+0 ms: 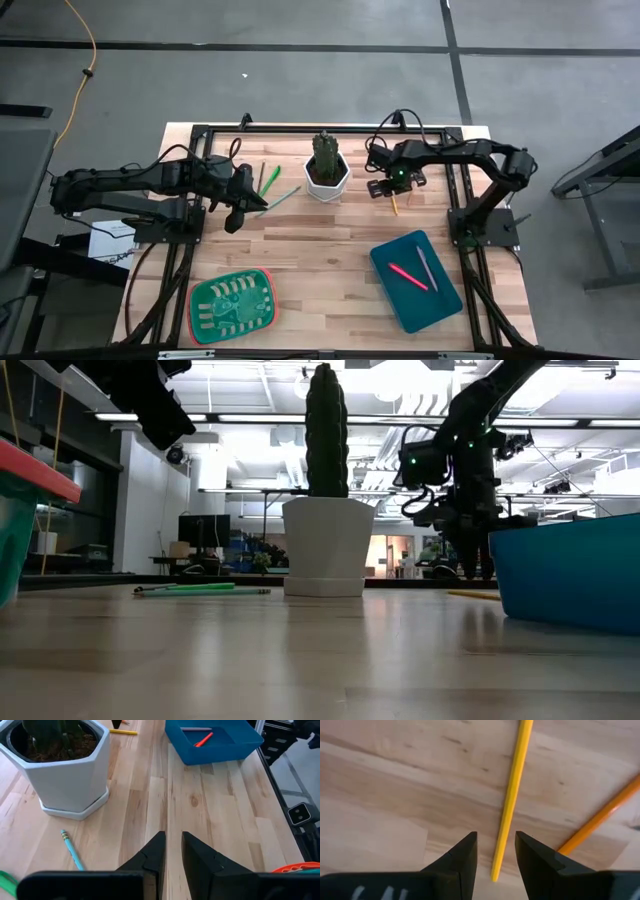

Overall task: Sort pens & pencils
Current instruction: Put the yellow pencil into the green bin

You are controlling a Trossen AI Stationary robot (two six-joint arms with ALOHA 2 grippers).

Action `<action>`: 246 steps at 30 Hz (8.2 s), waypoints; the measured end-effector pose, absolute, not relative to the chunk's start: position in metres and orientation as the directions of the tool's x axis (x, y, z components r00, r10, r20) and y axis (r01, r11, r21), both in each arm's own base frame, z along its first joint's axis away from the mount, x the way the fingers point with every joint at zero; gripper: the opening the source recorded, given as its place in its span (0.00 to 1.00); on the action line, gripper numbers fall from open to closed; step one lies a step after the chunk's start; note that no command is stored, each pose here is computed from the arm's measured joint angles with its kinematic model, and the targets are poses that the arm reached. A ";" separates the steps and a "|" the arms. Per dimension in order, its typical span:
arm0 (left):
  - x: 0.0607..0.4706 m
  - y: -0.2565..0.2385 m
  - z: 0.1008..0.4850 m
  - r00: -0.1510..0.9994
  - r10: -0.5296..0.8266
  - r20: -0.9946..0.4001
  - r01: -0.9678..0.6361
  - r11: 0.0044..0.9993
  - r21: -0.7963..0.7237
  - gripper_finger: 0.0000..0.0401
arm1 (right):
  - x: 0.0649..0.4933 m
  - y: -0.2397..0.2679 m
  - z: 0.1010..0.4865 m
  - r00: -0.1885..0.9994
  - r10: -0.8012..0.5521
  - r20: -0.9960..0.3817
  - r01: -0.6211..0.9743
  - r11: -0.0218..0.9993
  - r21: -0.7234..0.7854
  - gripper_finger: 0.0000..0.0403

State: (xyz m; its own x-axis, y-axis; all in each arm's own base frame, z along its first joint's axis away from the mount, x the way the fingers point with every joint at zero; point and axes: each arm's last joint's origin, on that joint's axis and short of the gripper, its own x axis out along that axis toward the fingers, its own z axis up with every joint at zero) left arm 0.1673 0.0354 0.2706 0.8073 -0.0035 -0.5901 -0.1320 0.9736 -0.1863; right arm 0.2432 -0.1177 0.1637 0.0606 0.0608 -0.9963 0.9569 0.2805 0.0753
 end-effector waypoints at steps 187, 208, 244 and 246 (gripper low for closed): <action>0.232 -0.004 0.333 0.974 -0.199 0.111 0.227 0.882 -0.413 0.13 | 0.256 0.022 0.359 0.993 0.113 -0.022 -0.071 0.752 0.656 0.02; 0.275 -0.005 0.294 0.999 0.046 0.000 -0.041 0.898 -0.438 0.33 | 0.272 0.027 0.350 0.991 0.136 -0.018 -0.093 0.761 0.642 0.02; 0.288 -0.006 0.287 0.998 0.045 0.049 -0.015 0.873 -0.488 0.33 | 0.305 0.030 0.323 0.987 0.151 -0.047 -0.087 0.766 0.637 0.02; 0.289 -0.006 0.287 0.997 0.043 0.059 -0.009 0.870 -0.492 0.33 | 0.305 0.029 0.323 0.989 0.143 -0.045 -0.083 0.773 0.629 0.02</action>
